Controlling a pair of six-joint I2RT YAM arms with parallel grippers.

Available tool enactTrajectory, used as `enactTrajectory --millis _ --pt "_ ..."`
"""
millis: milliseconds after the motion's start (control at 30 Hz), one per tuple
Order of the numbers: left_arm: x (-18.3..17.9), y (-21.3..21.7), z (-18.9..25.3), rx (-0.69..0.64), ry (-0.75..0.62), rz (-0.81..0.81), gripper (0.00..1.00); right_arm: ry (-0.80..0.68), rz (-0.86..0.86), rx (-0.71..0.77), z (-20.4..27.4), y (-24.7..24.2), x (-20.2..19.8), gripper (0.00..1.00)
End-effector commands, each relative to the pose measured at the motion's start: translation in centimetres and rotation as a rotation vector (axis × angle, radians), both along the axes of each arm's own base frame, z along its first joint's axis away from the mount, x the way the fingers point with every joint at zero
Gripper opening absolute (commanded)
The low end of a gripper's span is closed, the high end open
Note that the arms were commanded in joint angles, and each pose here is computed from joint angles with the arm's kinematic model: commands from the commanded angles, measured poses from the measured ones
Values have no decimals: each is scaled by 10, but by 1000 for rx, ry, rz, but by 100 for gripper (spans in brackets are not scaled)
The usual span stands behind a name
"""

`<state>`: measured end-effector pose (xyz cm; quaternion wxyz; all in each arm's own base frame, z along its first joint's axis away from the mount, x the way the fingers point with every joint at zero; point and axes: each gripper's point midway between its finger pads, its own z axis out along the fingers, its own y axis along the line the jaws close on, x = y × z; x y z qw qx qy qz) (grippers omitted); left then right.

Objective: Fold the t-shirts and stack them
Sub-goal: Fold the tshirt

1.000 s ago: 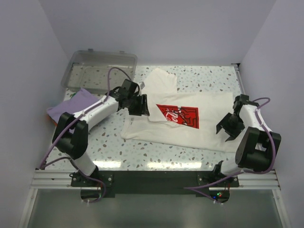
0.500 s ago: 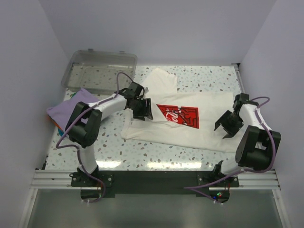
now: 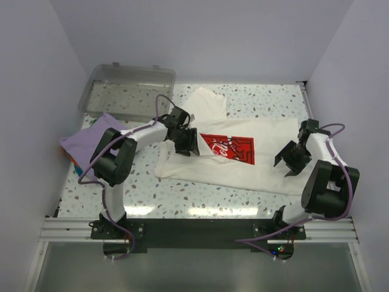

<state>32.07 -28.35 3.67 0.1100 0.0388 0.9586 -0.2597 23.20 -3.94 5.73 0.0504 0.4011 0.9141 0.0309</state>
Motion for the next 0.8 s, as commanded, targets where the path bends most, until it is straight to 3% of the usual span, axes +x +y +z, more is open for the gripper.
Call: enactTrajectory --millis 0,67,100,233,333,767 --pt "9 -17 11 -42 -35 -15 52 -38 9 18 5 3 7 61" --pt "11 -21 8 -43 -33 -21 47 -40 13 18 5 3 8 61" --pt "11 -23 8 -47 -35 -28 36 -39 14 17 6 3 8 61" --pt "20 -33 12 -60 -60 -47 10 -44 16 15 7 2 9 61" --pt "29 -44 15 -66 -77 -69 1 -44 14 17 6 2 9 61" --pt "62 -85 21 -120 -121 -132 0 -36 23 20 3 3 7 61"
